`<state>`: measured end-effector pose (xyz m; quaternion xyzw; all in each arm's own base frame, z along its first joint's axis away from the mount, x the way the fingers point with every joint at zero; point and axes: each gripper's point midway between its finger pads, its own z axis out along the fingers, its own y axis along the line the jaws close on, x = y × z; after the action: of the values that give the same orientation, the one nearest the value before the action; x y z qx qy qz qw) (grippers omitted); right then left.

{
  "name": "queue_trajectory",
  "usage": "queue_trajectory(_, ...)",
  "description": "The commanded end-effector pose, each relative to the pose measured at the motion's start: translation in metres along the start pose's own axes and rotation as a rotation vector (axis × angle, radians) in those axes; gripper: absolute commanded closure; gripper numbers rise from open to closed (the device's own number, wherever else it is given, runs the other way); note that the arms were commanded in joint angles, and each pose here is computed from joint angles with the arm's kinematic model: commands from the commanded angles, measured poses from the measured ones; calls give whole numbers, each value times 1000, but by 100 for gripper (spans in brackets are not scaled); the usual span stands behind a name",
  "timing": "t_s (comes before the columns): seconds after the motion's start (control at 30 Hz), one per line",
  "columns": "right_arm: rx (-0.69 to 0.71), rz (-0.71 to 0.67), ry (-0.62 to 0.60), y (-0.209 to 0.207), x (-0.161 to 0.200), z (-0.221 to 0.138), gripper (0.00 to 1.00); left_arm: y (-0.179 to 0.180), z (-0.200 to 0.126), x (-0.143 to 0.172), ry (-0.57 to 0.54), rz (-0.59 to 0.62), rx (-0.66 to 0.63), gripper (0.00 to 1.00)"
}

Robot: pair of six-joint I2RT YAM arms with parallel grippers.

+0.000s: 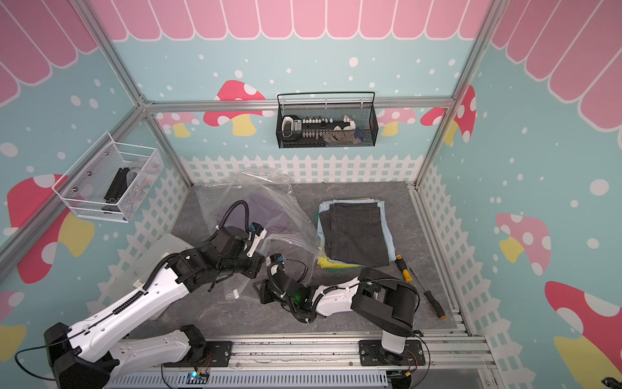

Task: Take the trousers out of the vacuum bag
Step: Take out the trousers from the vacuum bag.

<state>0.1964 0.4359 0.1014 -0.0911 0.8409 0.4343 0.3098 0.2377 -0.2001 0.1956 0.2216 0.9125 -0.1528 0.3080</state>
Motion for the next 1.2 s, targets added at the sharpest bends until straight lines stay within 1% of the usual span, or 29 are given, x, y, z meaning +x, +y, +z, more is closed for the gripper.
queue_trajectory(0.0,-31,51,-48,7,-17,5,68,-3,-1,-8,-29,10,26,100)
queue_trajectory(0.2,-28,74,-87,2,-31,7,68,-3,-4,-10,-47,13,23,100)
queue_trajectory(0.4,-20,133,-153,1,-44,6,67,-3,-6,-18,-54,35,15,100)
queue_trajectory(0.53,-5,137,-165,-3,-46,8,67,-6,-4,-22,-49,40,26,100)
queue_trajectory(0.57,0,165,-170,-5,-47,9,66,-6,-3,-22,-49,38,27,100)
queue_trajectory(0.73,36,211,-177,-19,-42,14,67,-8,-5,-25,-57,42,39,100)
queue_trajectory(0.83,73,236,-205,-31,-41,16,67,-10,-8,-30,-68,47,44,100)
queue_trajectory(0.93,76,251,-228,-33,-47,23,66,-10,-8,-33,-80,60,43,100)
queue_trajectory(1.03,85,276,-263,-35,-57,27,63,-11,-11,-34,-80,69,47,100)
queue_trajectory(1.1,118,300,-273,-49,-57,35,61,-10,-13,-33,-89,67,47,100)
queue_trajectory(1.17,134,329,-298,-57,-64,40,57,-10,-16,-32,-96,62,49,100)
